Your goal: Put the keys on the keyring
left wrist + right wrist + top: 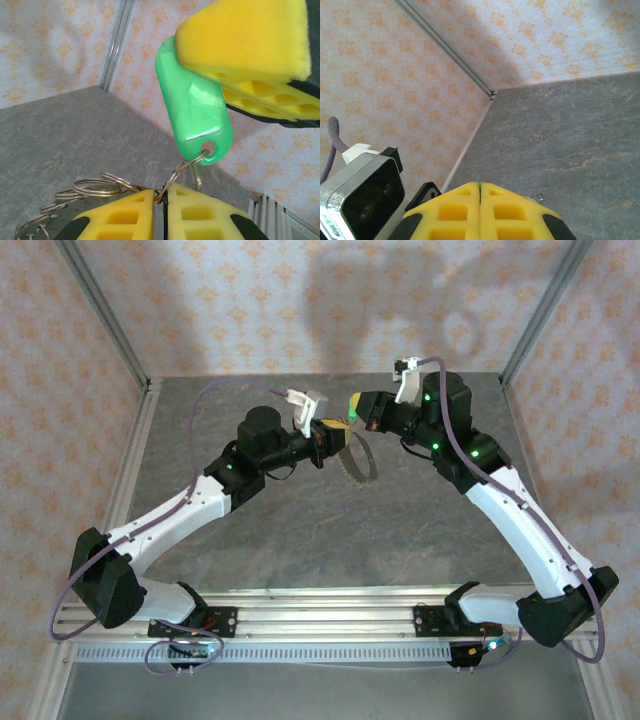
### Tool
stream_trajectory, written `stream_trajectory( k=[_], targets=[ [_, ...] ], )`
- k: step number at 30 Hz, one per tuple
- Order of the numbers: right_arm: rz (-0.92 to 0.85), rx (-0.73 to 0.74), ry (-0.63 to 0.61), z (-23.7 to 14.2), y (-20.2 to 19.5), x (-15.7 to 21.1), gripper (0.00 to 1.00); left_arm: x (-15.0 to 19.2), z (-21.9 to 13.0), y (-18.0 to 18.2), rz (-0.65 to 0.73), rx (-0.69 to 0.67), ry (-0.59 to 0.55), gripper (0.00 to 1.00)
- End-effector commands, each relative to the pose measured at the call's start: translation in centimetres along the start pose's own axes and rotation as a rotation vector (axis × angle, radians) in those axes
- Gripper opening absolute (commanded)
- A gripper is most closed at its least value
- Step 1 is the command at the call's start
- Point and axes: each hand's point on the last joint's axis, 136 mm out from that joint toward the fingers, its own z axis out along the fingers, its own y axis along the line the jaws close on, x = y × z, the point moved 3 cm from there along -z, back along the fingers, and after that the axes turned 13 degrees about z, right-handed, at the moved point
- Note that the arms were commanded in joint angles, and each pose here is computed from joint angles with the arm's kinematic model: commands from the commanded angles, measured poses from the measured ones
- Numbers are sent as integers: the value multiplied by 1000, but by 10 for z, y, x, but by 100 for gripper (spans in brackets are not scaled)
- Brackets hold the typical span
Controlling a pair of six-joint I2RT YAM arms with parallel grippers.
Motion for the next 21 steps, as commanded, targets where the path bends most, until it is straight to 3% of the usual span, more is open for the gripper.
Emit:
stream_trajectory(
  k=[1, 6, 21],
  targets=[
    [-20, -91, -55, -18, 31, -14, 0, -20, 0, 5, 9, -19, -93, 13],
    [-25, -80, -62, -19, 30, -14, 0, -23, 3, 5, 12, -14, -101, 0],
    [-27, 51, -184, -32, -7, -34, 0, -35, -26, 12, -4, -40, -201, 0]
  ],
)
